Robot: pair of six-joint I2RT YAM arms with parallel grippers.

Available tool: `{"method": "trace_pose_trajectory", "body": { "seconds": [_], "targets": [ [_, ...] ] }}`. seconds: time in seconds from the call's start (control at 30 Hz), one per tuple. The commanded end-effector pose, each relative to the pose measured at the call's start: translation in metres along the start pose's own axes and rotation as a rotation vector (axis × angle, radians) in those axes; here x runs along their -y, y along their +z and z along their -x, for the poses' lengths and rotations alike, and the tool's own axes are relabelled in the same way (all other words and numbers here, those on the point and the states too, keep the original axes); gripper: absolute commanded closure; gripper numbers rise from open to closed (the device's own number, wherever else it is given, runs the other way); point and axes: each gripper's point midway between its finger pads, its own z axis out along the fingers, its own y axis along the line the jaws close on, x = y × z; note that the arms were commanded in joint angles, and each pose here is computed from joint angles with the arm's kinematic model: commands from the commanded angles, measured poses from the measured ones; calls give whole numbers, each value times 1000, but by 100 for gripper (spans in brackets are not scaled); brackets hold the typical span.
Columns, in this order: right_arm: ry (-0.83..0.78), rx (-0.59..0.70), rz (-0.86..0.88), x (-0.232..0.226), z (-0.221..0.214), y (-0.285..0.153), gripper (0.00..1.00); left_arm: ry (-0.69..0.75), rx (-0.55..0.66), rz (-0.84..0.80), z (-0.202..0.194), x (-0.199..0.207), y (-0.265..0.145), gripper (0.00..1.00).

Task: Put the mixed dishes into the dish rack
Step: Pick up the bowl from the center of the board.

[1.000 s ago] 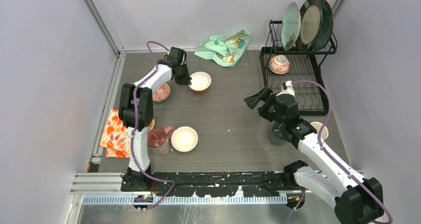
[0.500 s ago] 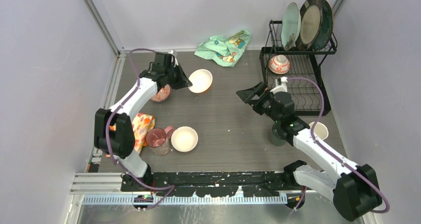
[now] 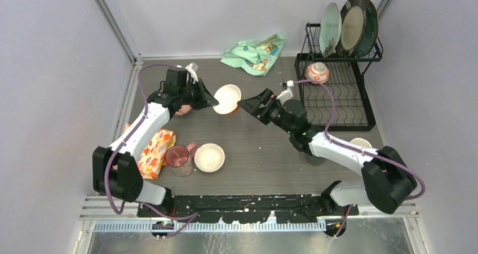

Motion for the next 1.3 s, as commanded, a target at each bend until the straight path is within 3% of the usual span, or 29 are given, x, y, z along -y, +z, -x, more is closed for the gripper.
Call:
{"method": "trace_pose_trajectory", "body": {
  "seconds": [0.0,0.3,0.4,0.57,0.73,1.03,1.17,1.27],
  "targets": [
    [11,49,111,-38,4,15,0,37,26,-130,2,29,-19,100],
    [22,31,113,-35,-20,34,5,0,4,-184,-9,30,-26,100],
    [55,31,119,-32,-23,42,13,4,4,-191,-12,32,-32,100],
    [104,32,134,-29,-27,48,40,13,33,-103,-16,10,-34,100],
    [113,27,124,-24,-29,53,50,-18,36,-134,-22,8,-36,100],
    [77,64,111,-25,-21,58,50,-46,-23,-186,-38,14,-40,100],
    [76,50,100,-19,-26,60,31,-73,-42,-216,-44,17,-41,100],
    [83,48,84,-11,-29,60,27,-74,-42,-218,-45,18,-44,100]
  ]
}}
